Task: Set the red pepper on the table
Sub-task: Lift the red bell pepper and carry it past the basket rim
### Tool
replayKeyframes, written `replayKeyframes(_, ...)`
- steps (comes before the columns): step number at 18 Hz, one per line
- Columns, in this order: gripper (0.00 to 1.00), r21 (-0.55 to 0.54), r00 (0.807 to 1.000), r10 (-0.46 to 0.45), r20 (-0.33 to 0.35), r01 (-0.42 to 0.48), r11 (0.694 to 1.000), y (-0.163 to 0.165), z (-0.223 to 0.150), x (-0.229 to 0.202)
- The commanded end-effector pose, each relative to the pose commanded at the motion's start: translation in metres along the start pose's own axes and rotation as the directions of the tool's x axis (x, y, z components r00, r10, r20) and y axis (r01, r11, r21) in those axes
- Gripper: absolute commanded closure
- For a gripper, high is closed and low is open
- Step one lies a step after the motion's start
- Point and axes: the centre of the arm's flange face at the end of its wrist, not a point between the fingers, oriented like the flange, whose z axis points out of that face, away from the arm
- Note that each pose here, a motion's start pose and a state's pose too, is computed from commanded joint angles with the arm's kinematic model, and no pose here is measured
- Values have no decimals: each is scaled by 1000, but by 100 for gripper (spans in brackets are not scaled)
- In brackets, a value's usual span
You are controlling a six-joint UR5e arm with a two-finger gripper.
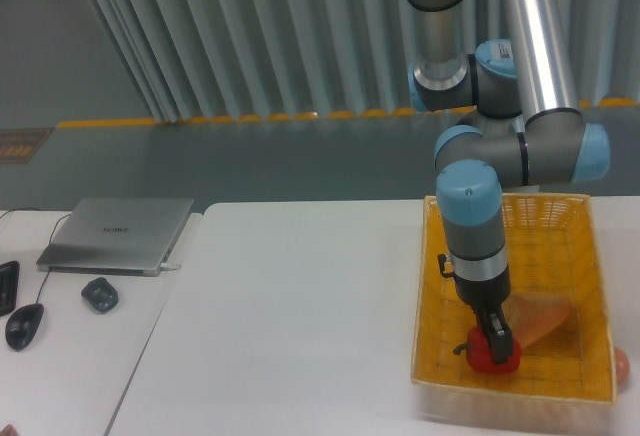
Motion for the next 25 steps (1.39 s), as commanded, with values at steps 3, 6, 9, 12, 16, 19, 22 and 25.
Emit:
replayKeyframes(3,61,-1,1000,-17,8,17,1000,14,-12,-2)
replayKeyframes(6,61,-2,1000,-25,8,25,1000,20,-21,-3)
replayKeyframes(9,61,-7,999,-42,-8,42,999,41,-40,-9)
replayKeyframes(12,61,-11,1000,-19,-5,19,1000,65,-54,-12)
replayKeyframes(16,61,-15,1000,1,-11,-1,1000,90,-60,-14)
replayKeyframes(19,62,-19,1000,15,-13,-16,1000,117,-61,-19)
replayKeyframes(22,64,-25,999,40,-13,-40,999,144,-64,-21)
replayKeyframes(25,64,-29,999,48,-20,-49,998,173,-60,-25)
